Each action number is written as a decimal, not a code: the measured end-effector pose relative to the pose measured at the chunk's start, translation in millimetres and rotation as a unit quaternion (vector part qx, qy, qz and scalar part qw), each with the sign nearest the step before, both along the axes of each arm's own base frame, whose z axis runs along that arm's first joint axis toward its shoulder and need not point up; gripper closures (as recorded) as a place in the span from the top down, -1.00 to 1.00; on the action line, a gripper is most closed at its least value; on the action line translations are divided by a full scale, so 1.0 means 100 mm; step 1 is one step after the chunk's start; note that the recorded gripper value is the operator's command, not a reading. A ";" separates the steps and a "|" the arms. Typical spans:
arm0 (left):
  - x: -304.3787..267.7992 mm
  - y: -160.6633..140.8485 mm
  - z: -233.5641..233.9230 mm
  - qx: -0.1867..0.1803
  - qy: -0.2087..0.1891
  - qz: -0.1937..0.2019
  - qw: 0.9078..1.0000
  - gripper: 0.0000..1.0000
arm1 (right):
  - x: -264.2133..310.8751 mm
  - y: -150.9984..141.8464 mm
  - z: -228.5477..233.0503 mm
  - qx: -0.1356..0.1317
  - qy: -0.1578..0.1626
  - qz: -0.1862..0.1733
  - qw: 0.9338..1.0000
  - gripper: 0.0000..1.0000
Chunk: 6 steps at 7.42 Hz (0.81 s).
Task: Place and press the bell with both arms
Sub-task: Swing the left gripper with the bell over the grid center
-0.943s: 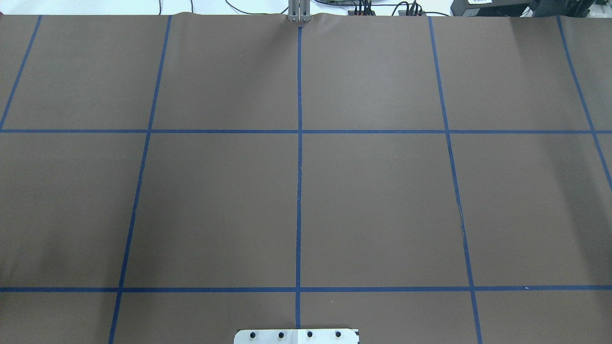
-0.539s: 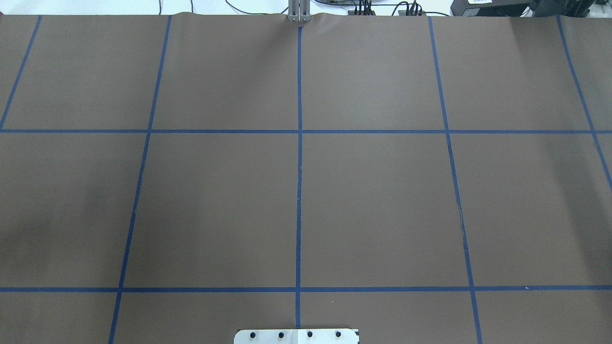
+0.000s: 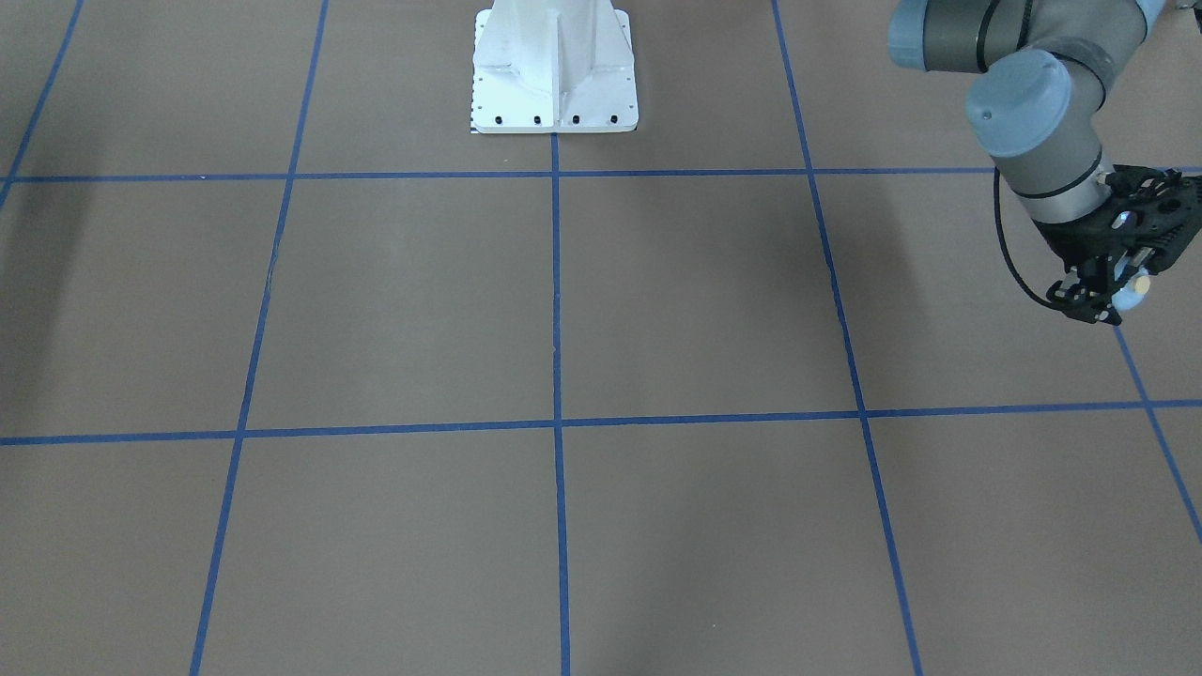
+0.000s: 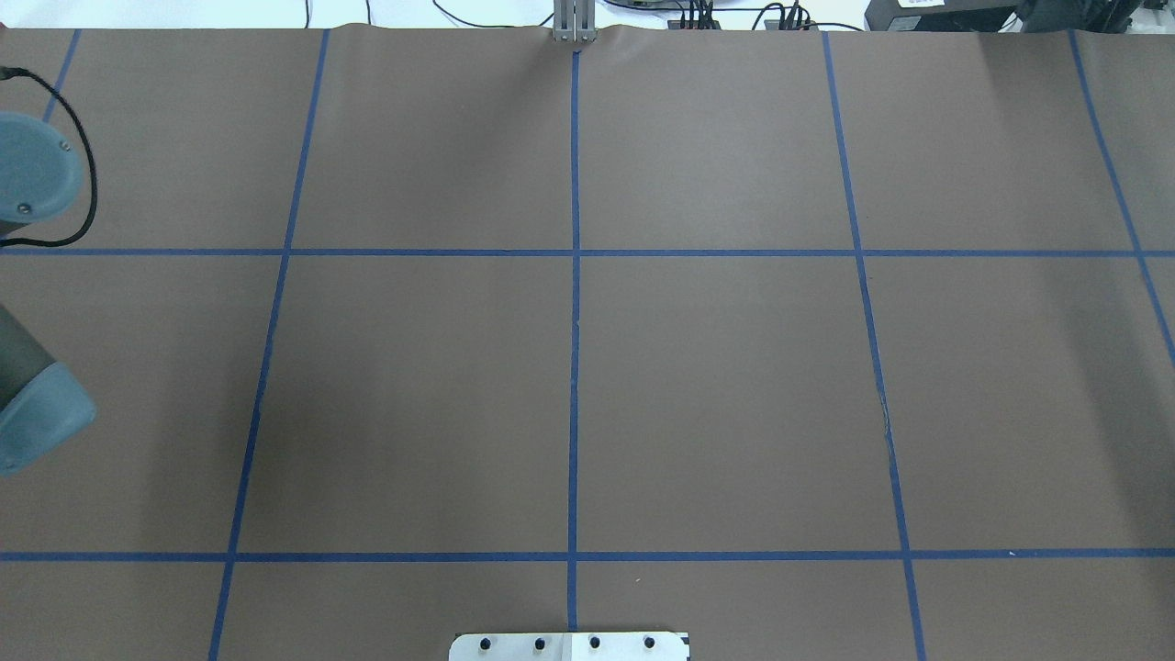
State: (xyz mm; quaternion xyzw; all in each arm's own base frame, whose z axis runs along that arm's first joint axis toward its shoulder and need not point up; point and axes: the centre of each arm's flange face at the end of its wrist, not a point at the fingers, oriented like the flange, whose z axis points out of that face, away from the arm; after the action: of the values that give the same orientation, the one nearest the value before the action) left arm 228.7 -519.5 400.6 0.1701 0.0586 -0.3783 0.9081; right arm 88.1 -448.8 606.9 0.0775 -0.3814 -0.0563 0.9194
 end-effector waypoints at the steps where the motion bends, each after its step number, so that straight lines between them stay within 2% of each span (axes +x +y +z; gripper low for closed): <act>1: 0.15 -0.10 -0.39 0.037 0.024 0.020 0.999 -1.00 | 0.00 0.00 0.01 -0.002 0.000 0.000 1.000 1.00; 2: 0.35 -0.13 -0.73 0.083 0.051 0.047 0.994 -1.00 | 0.00 0.01 0.01 -0.003 0.000 0.000 1.000 1.00; 3: 0.54 -0.10 -1.00 0.140 0.078 0.085 0.984 -1.00 | 0.00 0.01 0.01 -0.004 0.000 0.000 1.000 1.00; 5: 0.85 0.00 -1.40 0.264 0.116 0.173 0.942 -1.00 | 0.00 0.01 0.00 -0.004 0.000 0.000 1.000 1.00; 6: 0.97 0.04 -1.51 0.311 0.135 0.194 0.921 -1.00 | 0.00 0.01 0.00 -0.003 -0.001 0.000 1.000 1.00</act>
State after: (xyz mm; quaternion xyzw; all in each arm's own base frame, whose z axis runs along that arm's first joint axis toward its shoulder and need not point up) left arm 325.9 -515.7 249.7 0.3763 0.3272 -0.1765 0.8486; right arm 87.9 -447.8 606.8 0.0746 -0.3821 -0.0552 0.9194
